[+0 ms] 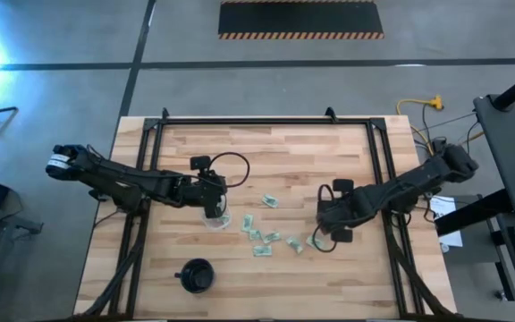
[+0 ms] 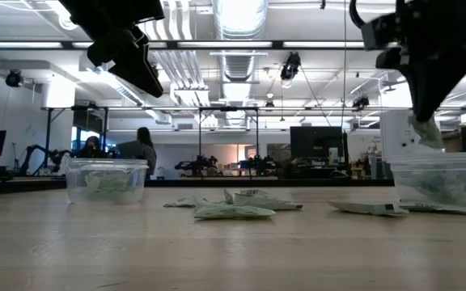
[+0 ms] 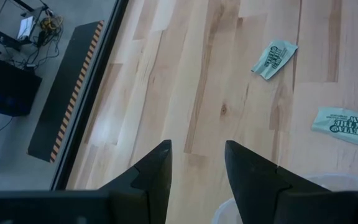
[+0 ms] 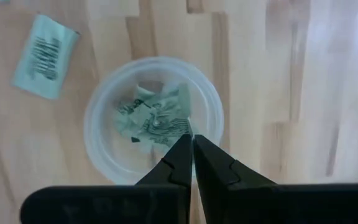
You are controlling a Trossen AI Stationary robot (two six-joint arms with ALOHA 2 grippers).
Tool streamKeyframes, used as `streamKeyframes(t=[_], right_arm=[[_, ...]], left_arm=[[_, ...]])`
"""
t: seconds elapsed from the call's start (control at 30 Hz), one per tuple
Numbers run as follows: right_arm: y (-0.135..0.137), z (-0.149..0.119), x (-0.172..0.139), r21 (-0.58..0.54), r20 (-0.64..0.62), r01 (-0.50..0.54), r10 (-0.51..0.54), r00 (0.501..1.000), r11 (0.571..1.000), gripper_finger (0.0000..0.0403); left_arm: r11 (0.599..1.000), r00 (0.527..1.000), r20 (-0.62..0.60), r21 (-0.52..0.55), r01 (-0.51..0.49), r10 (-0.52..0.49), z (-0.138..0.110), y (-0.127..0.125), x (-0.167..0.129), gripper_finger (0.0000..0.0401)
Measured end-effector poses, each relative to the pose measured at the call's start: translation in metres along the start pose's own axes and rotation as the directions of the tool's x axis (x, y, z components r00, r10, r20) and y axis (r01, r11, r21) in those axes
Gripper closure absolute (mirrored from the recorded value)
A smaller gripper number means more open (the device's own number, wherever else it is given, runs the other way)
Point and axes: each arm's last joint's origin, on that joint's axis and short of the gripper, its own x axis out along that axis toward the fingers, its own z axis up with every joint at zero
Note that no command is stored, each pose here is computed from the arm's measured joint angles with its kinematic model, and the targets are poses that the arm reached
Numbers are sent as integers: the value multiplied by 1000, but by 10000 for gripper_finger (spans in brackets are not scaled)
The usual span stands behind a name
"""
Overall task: Pick and place Stevia / Truvia into bins
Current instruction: Put the stevia packet into the round transparent container, then put the stevia packet into the oval transparent container
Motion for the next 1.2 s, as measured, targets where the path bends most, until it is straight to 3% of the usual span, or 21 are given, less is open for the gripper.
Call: streamKeyframes(t=[0.33,0.63,0.8,0.93,1.03,1.2], right_arm=[[-5,-6,23,55,46,-2,-1,999,998,388],[-6,-3,15,57,83,-11,6,997,998,314],[-13,0,-6,90,183,-18,1,983,996,282],[-18,-4,-25,125,308,1,-40,951,992,272],[-19,-5,-36,139,426,18,-76,901,990,271],[-18,-1,-44,127,583,82,-141,800,989,278]], left_arm=[[1000,1000,2,0,-2,2,0,0,0,269],[1000,1000,2,-2,1,-1,0,0,0,269],[994,994,1,18,107,-107,1,-8,6,269],[974,974,64,73,215,-219,10,-18,14,269],[933,934,96,146,328,-344,18,-27,19,269],[900,923,91,279,336,-373,31,-36,31,269]])
